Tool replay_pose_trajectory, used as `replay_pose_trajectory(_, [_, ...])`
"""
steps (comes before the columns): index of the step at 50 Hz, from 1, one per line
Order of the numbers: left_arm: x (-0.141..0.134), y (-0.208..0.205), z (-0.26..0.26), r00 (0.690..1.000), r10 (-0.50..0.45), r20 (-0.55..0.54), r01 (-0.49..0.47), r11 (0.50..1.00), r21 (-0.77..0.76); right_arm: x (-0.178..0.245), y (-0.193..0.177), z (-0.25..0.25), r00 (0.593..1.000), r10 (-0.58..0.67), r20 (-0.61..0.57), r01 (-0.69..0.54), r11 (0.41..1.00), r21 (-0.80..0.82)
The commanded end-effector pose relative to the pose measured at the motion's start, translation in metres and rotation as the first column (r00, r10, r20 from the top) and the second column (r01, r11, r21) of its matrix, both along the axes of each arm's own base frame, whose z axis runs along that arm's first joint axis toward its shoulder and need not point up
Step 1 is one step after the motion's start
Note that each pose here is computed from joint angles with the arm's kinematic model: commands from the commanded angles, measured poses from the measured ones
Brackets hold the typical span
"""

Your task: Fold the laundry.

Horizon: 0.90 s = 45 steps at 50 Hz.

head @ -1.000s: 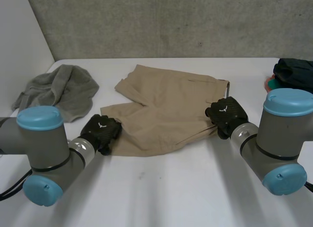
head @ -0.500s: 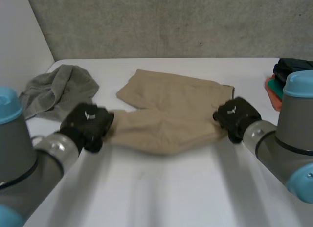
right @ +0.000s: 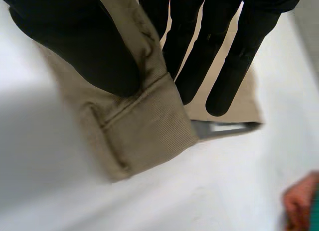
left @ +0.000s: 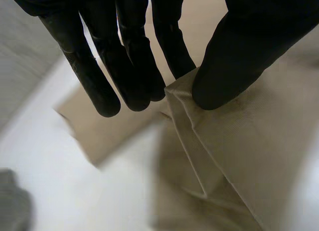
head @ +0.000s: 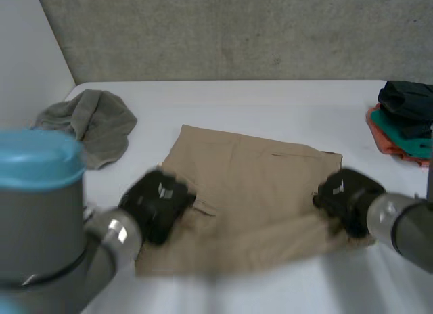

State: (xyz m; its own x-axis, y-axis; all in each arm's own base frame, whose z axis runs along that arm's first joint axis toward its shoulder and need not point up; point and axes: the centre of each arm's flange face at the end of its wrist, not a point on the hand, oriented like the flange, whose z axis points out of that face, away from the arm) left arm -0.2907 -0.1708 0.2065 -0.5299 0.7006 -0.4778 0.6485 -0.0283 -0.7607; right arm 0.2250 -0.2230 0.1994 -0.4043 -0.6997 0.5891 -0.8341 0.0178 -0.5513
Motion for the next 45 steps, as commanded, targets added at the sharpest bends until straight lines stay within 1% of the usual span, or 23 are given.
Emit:
replay_pose_trajectory(1, [-0.046,-0.089,-0.005,0.997,0.041,-0.068,-0.057,0.965,-0.256,0.014,-0.057,-0.006,0.986,-0.081,0.146,0.1,0.987,-0.129])
replay_pose_trajectory(2, [-0.051,-0.097,-0.007,0.997,0.04,-0.07,-0.058,0.958,-0.28,0.016,-0.062,-0.005,0.984,-0.083,0.158,0.106,0.983,-0.15])
replay_pose_trajectory(3, [-0.061,-0.114,-0.008,0.996,0.04,-0.079,-0.064,0.942,-0.328,0.02,-0.072,-0.006,0.982,-0.083,0.171,0.114,0.977,-0.178])
replay_pose_trajectory(6, [-0.072,-0.138,-0.011,0.995,0.041,-0.09,-0.075,0.913,-0.402,0.026,-0.091,-0.011,0.978,-0.081,0.191,0.124,0.966,-0.227])
replay_pose_trajectory(7, [-0.076,-0.155,-0.015,0.995,0.05,-0.091,-0.085,0.893,-0.443,0.03,-0.103,-0.015,0.976,-0.077,0.201,0.129,0.958,-0.258])
replay_pose_trajectory(10, [-0.078,-0.179,-0.026,0.994,0.069,-0.085,-0.102,0.865,-0.49,0.035,-0.12,-0.022,0.973,-0.071,0.219,0.137,0.944,-0.301])
replay_pose_trajectory(11, [-0.08,-0.191,-0.034,0.994,0.075,-0.084,-0.108,0.851,-0.513,0.038,-0.132,-0.029,0.971,-0.071,0.229,0.145,0.934,-0.327])
replay_pose_trajectory(14, [-0.086,-0.203,-0.043,0.993,0.075,-0.086,-0.11,0.834,-0.541,0.043,-0.148,-0.038,0.967,-0.068,0.245,0.159,0.914,-0.372])
replay_pose_trajectory(17, [-0.09,-0.22,-0.052,0.99,0.084,-0.113,-0.135,0.806,-0.577,0.048,-0.168,-0.048,0.961,-0.065,0.269,0.183,0.88,-0.439])
replay_pose_trajectory(19, [-0.093,-0.231,-0.052,0.986,0.086,-0.144,-0.157,0.776,-0.611,0.053,-0.18,-0.056,0.957,-0.05,0.287,0.191,0.851,-0.489])
replay_pose_trajectory(22, [-0.093,-0.241,-0.057,0.984,0.084,-0.16,-0.167,0.761,-0.627,0.056,-0.19,-0.07,0.954,-0.038,0.296,0.193,0.837,-0.513])
replay_pose_trajectory(25, [-0.094,-0.24,-0.061,0.983,0.075,-0.169,-0.165,0.769,-0.617,0.057,-0.194,-0.081,0.955,-0.042,0.294,0.193,0.84,-0.507])
replay_pose_trajectory(27, [-0.099,-0.232,-0.069,0.986,0.06,-0.156,-0.143,0.786,-0.601,0.058,-0.193,-0.084,0.955,-0.048,0.294,0.198,0.841,-0.504])
replay_pose_trajectory(30, [-0.109,-0.215,-0.079,0.99,0.033,-0.14,-0.108,0.811,-0.574,0.061,-0.188,-0.071,0.95,-0.041,0.311,0.201,0.842,-0.501])
replay_pose_trajectory(32, [-0.112,-0.208,-0.075,0.99,0.024,-0.139,-0.1,0.813,-0.573,0.058,-0.182,-0.059,0.948,-0.048,0.314,0.205,0.847,-0.49])
replay_pose_trajectory(33, [-0.113,-0.204,-0.073,0.99,0.021,-0.139,-0.097,0.815,-0.572,0.05,-0.175,-0.048,0.947,-0.068,0.314,0.214,0.862,-0.459])
replay_pose_trajectory(36, [-0.105,-0.196,-0.059,0.99,0.034,-0.134,-0.103,0.826,-0.554,0.039,-0.161,-0.034,0.938,-0.101,0.332,0.233,0.891,-0.389])
replay_pose_trajectory(37, [-0.102,-0.193,-0.054,0.99,0.034,-0.135,-0.103,0.831,-0.547,0.029,-0.153,-0.025,0.924,-0.138,0.356,0.263,0.906,-0.333])
replay_pose_trajectory(40, [-0.09,-0.174,-0.042,0.986,0.039,-0.164,-0.115,0.867,-0.486,0.015,-0.138,-0.009,0.899,-0.191,0.394,0.3,0.924,-0.238])
replay_pose_trajectory(41, [-0.087,-0.171,-0.039,0.984,0.042,-0.174,-0.121,0.874,-0.47,0.009,-0.129,-0.007,0.888,-0.22,0.403,0.309,0.936,-0.169])
replay_pose_trajectory(42, [-0.081,-0.16,-0.033,0.978,0.042,-0.203,-0.128,0.894,-0.43,0.005,-0.124,-0.007,0.883,-0.234,0.406,0.311,0.941,-0.134])
replay_pose_trajectory(44, [-0.074,-0.15,-0.028,0.971,0.046,-0.237,-0.137,0.912,-0.387,-0.001,-0.116,-0.015,0.88,-0.262,0.396,0.305,0.951,-0.048])
replay_pose_trajectory(45, [-0.069,-0.14,-0.024,0.961,0.05,-0.273,-0.146,0.927,-0.345,-0.006,-0.109,-0.024,0.879,-0.286,0.383,0.301,0.953,0.02])
